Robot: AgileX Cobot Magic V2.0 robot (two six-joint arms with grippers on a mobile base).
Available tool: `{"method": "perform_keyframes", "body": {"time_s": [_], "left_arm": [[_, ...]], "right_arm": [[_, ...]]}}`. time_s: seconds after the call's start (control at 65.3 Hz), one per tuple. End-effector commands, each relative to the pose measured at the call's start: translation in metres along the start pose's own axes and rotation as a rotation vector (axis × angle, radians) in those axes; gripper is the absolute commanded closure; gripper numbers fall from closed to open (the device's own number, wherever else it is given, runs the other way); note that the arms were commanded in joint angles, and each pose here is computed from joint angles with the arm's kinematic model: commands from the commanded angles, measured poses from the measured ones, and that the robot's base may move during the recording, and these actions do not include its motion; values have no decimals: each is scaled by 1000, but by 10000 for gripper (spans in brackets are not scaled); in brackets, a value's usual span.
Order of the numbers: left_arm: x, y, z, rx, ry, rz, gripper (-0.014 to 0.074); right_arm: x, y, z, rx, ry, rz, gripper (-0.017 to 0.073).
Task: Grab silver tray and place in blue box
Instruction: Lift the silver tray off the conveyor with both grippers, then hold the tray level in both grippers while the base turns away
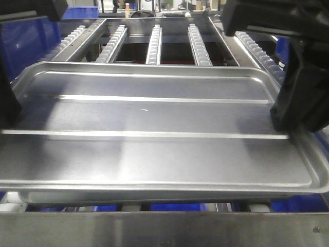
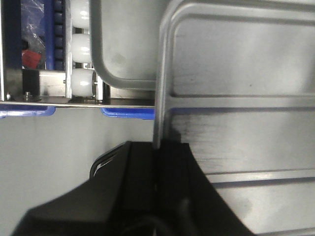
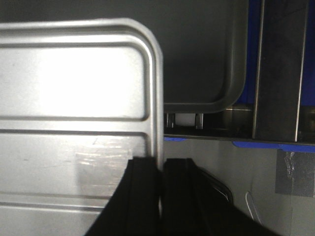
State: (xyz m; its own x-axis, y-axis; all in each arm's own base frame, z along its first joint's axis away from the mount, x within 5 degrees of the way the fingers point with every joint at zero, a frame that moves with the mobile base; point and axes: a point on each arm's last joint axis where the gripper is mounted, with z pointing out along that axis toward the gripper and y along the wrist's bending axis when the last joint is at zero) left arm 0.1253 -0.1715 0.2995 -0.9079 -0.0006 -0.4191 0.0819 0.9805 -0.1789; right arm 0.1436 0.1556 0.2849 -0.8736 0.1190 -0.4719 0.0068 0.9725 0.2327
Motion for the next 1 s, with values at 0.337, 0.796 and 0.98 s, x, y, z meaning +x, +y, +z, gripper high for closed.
{"method": "perform_keyframes", "body": {"time_s": [0.337, 0.796, 0.98], "left_arm": [[-5, 3, -11, -7, -47, 7, 697], [-5, 3, -11, -7, -47, 7, 697], [-5, 3, -11, -7, -47, 7, 697]], "right_arm": [[-9, -1, -11, -8, -70, -24, 501], [-9, -1, -11, -8, -70, -24, 501], [-9, -1, -11, -7, -70, -24, 501]]}}
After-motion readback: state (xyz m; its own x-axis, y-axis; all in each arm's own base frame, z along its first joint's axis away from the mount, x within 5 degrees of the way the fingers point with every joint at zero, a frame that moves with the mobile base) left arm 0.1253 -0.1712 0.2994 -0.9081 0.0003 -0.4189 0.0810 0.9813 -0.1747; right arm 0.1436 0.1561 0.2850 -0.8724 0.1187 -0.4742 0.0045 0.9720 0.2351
